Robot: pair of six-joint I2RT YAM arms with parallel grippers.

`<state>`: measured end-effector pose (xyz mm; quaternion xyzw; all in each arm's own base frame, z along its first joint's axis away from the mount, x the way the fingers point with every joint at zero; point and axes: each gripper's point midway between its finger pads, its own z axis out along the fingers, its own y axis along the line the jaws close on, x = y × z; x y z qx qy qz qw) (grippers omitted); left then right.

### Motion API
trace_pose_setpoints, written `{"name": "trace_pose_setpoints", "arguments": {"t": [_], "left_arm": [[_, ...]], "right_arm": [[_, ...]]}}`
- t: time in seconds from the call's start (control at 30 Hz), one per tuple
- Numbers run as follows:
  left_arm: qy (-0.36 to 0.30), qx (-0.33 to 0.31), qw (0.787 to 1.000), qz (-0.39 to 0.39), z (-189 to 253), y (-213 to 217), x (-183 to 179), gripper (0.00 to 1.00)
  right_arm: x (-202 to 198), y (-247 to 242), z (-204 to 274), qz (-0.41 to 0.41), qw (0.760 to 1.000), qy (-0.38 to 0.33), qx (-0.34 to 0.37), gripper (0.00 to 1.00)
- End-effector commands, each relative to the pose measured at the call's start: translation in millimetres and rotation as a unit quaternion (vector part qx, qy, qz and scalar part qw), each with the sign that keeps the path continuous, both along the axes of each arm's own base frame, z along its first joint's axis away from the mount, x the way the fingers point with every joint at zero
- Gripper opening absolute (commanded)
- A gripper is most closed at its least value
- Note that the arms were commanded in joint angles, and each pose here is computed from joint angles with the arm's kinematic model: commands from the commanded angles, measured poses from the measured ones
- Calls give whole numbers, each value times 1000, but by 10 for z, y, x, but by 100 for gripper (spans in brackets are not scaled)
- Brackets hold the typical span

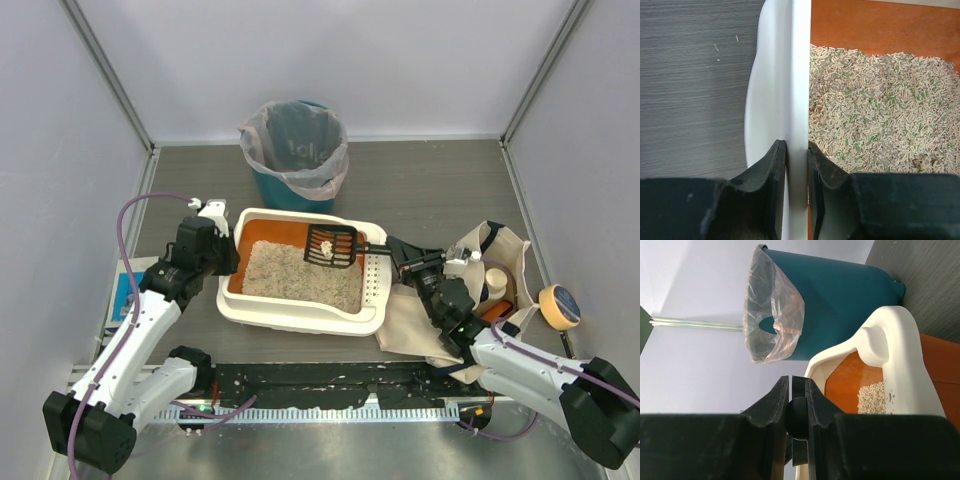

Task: Clean the litter box

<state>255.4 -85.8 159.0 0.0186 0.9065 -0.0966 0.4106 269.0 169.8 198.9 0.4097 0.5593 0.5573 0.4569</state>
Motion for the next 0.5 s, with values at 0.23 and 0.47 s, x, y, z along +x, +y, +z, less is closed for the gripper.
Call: {"name": "trace_pose_setpoints", "arguments": {"t": [0.23,0.47], "left_arm": [[-10,-9,1000,-4,58,-20,-18,24],[-32,-7,999,4,161,4,36,25]], "right_arm": [[-21,144,163,41,998,-33,-23,1],[3,-78,297,-10,999,-38,32,1]]}}
